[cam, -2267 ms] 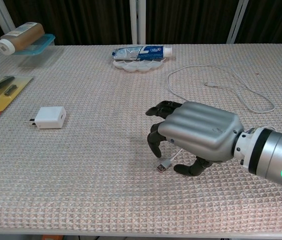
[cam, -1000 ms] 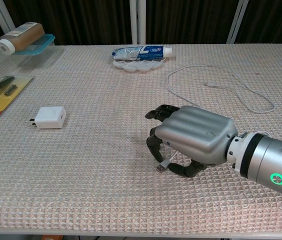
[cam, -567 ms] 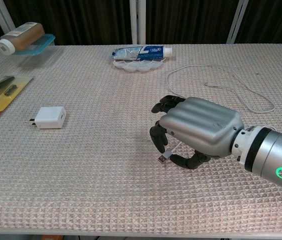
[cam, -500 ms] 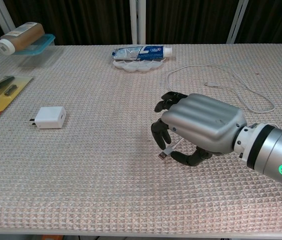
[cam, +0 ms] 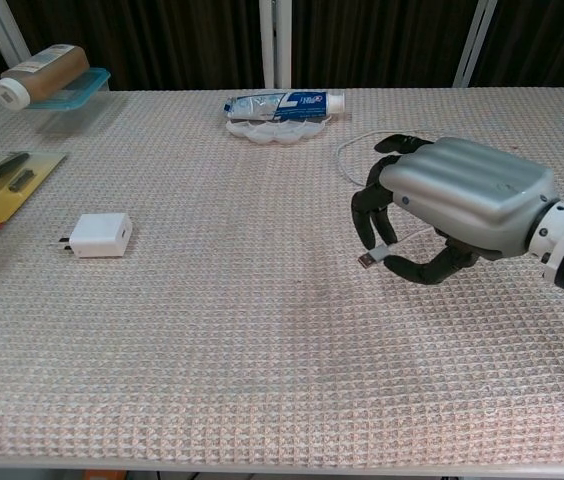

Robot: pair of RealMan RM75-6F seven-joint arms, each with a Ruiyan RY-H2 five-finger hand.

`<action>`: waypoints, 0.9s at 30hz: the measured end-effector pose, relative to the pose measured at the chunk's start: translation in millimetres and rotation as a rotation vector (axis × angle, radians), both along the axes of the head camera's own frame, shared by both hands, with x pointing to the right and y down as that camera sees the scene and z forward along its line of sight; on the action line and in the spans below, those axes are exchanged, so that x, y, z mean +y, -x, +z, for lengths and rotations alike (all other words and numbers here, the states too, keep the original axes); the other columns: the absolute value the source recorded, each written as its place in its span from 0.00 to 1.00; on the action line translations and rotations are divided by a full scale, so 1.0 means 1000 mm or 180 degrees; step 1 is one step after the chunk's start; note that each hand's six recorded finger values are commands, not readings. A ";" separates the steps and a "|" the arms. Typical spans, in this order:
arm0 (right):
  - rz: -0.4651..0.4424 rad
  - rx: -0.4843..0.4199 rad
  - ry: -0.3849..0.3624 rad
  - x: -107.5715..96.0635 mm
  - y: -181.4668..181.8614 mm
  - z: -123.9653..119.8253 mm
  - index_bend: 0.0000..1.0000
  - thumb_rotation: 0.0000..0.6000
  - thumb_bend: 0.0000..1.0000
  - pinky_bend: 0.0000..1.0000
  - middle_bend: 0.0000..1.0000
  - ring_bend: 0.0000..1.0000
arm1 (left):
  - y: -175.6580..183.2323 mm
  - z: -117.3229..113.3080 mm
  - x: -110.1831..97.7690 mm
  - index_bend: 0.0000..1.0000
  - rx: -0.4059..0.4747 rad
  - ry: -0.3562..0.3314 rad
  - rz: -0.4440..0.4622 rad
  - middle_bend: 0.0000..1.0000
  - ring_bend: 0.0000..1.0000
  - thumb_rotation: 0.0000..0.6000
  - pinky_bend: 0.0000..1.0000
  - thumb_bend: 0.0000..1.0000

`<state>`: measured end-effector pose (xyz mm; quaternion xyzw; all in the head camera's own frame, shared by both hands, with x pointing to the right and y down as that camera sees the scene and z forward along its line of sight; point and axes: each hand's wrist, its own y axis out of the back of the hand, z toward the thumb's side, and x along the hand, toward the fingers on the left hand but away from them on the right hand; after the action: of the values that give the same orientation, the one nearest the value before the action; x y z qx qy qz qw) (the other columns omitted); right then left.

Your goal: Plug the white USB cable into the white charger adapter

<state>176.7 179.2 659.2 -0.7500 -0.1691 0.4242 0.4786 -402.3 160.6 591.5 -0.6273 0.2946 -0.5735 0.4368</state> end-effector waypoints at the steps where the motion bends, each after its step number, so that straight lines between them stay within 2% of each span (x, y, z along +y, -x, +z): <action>1: 0.0044 0.0006 -0.0013 -0.003 -0.005 -0.003 0.60 1.00 0.33 0.00 0.53 0.21 | -0.007 0.004 -0.005 0.27 0.0023 0.0031 0.0070 0.24 0.08 1.00 0.00 0.11; 6: 0.0240 0.0036 -0.0099 -0.019 -0.026 -0.018 0.60 1.00 0.33 0.00 0.53 0.21 | -0.040 0.024 -0.020 0.27 0.0118 0.0206 0.0348 0.24 0.08 1.00 0.00 0.11; 14: 0.0568 0.0156 -0.0462 -0.057 -0.067 -0.058 0.60 1.00 0.33 0.00 0.53 0.21 | -0.102 0.067 -0.035 0.27 0.0276 0.0540 0.0744 0.24 0.08 1.00 0.00 0.11; 19: 0.0724 0.0200 -0.0615 -0.071 -0.086 -0.078 0.60 1.00 0.33 0.00 0.53 0.21 | -0.112 0.086 -0.037 0.27 0.0256 0.0706 0.0660 0.24 0.08 1.00 0.00 0.11; 27: 0.0783 0.0200 -0.0558 -0.069 -0.096 -0.078 0.60 1.00 0.33 0.00 0.53 0.21 | -0.124 0.112 -0.030 0.28 0.0250 0.0932 0.0460 0.25 0.09 1.00 0.00 0.12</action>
<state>272.6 110.2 581.3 -0.6653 -0.2810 0.4864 0.4917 -277.9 130.1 703.7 -0.7257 0.1789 -0.5524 0.3690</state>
